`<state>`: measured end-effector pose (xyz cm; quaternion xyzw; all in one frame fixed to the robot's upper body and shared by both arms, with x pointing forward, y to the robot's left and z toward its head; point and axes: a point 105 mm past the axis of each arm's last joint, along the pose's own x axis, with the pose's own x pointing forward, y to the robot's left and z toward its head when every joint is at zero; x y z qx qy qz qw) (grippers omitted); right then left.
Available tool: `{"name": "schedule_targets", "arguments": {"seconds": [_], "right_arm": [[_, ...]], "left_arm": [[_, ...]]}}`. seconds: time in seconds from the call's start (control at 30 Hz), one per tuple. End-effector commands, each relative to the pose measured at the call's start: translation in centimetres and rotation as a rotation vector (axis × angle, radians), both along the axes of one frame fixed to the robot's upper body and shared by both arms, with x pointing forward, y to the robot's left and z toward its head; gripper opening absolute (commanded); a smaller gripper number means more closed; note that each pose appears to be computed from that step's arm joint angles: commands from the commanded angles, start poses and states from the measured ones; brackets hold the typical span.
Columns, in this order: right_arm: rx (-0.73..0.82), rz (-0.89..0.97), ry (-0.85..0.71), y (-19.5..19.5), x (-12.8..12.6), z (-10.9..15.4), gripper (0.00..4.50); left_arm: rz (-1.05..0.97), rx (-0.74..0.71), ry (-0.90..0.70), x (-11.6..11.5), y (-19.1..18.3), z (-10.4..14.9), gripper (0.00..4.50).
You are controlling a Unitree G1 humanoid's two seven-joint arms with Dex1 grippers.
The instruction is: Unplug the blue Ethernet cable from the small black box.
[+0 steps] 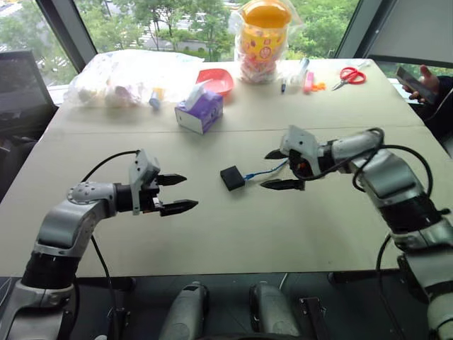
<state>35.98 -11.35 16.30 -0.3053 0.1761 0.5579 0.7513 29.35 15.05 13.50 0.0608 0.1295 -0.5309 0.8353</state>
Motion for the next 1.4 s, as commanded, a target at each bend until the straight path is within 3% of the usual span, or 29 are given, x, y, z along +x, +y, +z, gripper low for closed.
{"name": "schedule_targets", "arguments": {"seconds": [0.03,0.23,0.43,0.53,0.73,0.83,0.9,1.0,1.13,1.27,1.4], "right_arm": [[-0.09,0.071,-0.003,0.9,1.6,-0.5,4.19],[-0.228,0.153,0.004,1.8,3.3,-1.7,4.19],[-0.273,0.166,0.035,2.7,4.1,-2.6,4.19],[-0.302,0.168,0.076,3.0,4.0,-3.5,3.28],[-0.277,0.179,0.144,4.2,3.5,-4.0,0.12],[-0.267,0.213,0.12,4.8,3.4,-3.7,0.01],[-0.276,0.22,0.035,4.7,3.9,-3.1,0.01],[-0.326,0.242,-0.305,3.8,5.1,-1.4,0.01],[-0.248,0.237,-0.668,3.9,4.8,1.8,0.01],[-0.145,0.195,-1.068,4.3,0.2,6.3,0.01],[-0.091,0.162,-1.222,5.1,-2.8,7.0,0.01]], "left_arm": [[-0.007,0.004,-0.051,-0.3,-0.2,1.1,4.45],[0.021,0.001,-0.063,-0.5,0.0,1.3,4.45],[0.047,0.004,-0.074,-0.8,0.2,1.3,4.45],[0.072,0.003,-0.08,-0.9,0.5,1.3,4.5],[0.099,-0.001,-0.078,-0.9,0.8,1.2,4.5],[0.113,-0.015,-0.059,-0.5,1.0,1.4,4.5],[0.119,-0.043,-0.039,-0.1,1.0,1.7,4.5],[0.122,-0.118,0.017,1.0,0.8,2.3,4.5],[0.105,-0.174,0.061,1.9,0.4,3.0,4.5],[0.048,-0.229,0.113,2.8,-0.9,4.0,4.5],[0.012,-0.315,0.138,3.8,-2.1,5.9,4.5]]}}
